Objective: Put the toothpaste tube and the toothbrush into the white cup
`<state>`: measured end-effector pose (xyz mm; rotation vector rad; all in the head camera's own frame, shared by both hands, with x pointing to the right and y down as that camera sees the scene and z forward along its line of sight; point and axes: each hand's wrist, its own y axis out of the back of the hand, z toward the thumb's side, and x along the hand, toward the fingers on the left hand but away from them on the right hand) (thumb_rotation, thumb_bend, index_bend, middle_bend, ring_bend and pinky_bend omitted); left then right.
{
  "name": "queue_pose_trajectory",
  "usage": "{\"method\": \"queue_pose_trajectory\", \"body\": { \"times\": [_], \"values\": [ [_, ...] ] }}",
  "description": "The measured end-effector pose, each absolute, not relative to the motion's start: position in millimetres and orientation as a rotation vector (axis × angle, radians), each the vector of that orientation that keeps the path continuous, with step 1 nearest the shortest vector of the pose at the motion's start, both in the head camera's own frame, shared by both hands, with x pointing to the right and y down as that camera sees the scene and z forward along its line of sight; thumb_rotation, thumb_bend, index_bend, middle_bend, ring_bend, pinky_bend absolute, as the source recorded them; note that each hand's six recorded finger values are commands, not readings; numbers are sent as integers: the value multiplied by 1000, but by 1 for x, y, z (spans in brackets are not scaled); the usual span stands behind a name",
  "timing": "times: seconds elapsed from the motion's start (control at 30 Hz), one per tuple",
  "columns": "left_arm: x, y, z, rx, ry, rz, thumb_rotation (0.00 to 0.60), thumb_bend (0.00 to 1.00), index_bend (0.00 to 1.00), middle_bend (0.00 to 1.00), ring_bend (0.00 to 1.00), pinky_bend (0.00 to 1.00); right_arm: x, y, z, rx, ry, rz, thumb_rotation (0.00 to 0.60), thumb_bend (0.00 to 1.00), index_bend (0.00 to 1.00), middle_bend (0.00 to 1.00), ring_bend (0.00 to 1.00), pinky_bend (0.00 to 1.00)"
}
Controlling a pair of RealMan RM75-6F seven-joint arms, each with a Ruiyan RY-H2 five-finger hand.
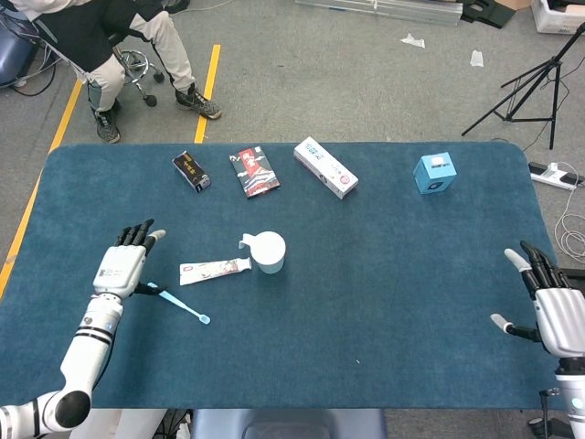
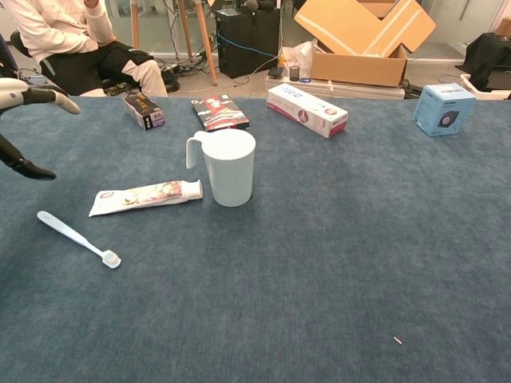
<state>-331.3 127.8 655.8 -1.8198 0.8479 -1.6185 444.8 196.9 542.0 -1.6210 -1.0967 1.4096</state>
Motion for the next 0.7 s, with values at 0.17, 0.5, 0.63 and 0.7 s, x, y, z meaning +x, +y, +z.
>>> {"method": "queue_pose_trajectory", "body": {
  "times": [0.17,0.5,0.63,0.7],
  "values": [
    [-317,123,675,-1837,811,-1628,600,20,136,0,0,0,447,196,542,-1625,-1103,1414,600,41,135,0,0,180],
    [-297,121,706,-1882,769,-1676,600,20,160,0,0,0,450,195,540,-1634,-1113,1417,600,41,135,0,0,180],
    [-288,121,714,-1942,778,-1696,600,20,186,0,0,0,450,196,540,-1639,-1112,1416,600,41,135,0,0,180],
    [-281,118,717,-1964,787,-1695,600,20,199,0,0,0,450,196,540,-1641,-1112,1416,600,41,135,0,0,180]
  ]
}}
